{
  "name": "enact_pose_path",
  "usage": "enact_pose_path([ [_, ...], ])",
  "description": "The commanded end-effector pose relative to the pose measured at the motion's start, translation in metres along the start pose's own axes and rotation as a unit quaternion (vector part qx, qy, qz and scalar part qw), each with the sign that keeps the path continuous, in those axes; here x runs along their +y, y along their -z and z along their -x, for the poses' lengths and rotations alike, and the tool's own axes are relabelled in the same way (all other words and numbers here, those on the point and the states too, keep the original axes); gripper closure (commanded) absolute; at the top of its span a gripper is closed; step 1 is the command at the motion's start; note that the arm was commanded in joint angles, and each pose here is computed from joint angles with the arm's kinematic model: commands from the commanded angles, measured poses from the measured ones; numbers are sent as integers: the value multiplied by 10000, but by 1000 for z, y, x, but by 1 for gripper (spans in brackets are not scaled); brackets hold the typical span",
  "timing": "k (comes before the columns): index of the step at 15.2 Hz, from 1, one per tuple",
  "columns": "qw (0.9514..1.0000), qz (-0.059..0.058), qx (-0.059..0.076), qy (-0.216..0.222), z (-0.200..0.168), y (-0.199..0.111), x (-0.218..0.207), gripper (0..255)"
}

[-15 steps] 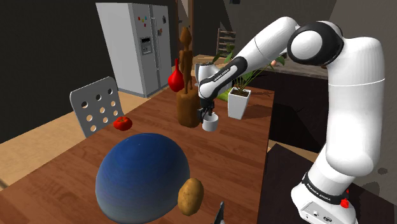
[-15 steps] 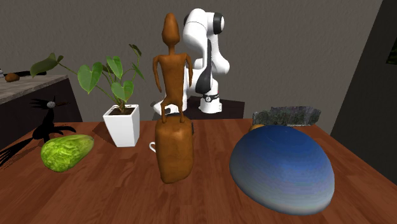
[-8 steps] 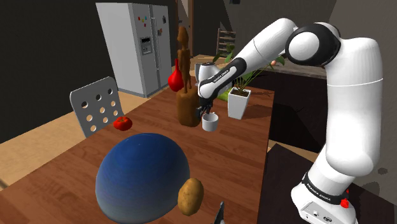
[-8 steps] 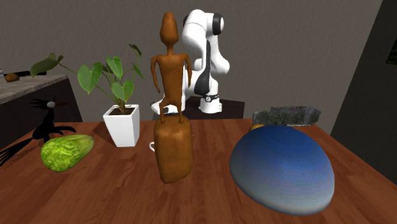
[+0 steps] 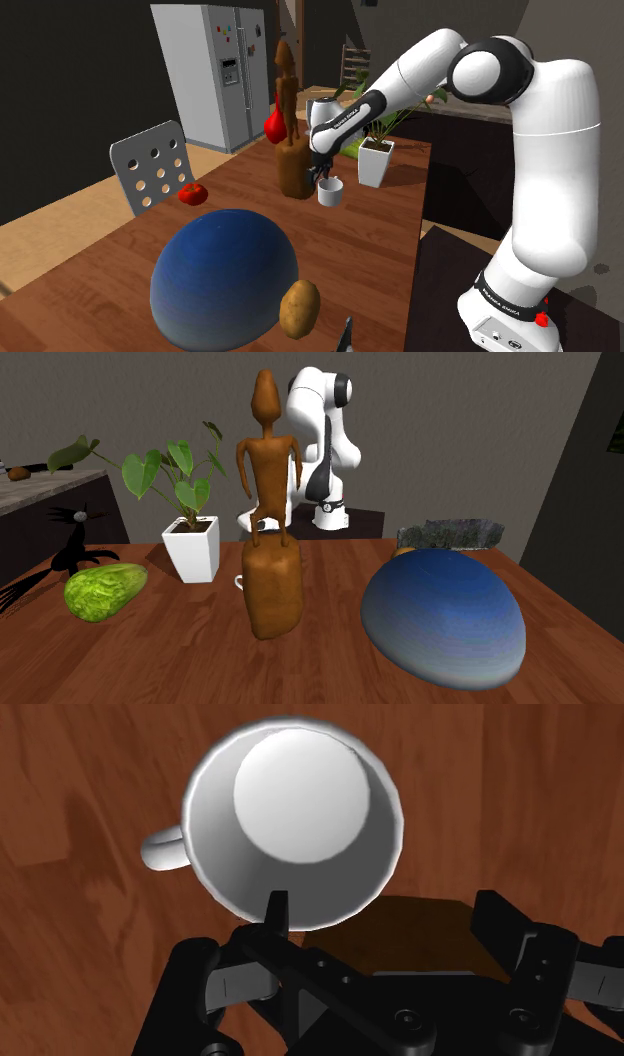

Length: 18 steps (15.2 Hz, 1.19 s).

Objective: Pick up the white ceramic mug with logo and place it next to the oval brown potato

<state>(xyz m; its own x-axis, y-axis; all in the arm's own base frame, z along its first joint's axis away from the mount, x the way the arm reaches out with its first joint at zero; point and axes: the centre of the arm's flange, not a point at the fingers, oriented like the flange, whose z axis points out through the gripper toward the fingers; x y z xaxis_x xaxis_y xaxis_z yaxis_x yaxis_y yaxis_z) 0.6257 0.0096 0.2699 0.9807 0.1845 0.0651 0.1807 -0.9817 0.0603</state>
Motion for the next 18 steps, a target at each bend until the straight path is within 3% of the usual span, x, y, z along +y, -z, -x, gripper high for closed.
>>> enact_pose_path([
  [1,9991,-63,-425,-37,12,-54,4,255],
  [5,9991,-71,-424,-40,24,-49,7,255],
  [7,9991,-74,-423,-38,26,-30,11,255],
  [8,9990,-66,-429,-39,18,-44,-5,255],
  [18,9990,-66,-429,-39,15,9,-2,255],
])
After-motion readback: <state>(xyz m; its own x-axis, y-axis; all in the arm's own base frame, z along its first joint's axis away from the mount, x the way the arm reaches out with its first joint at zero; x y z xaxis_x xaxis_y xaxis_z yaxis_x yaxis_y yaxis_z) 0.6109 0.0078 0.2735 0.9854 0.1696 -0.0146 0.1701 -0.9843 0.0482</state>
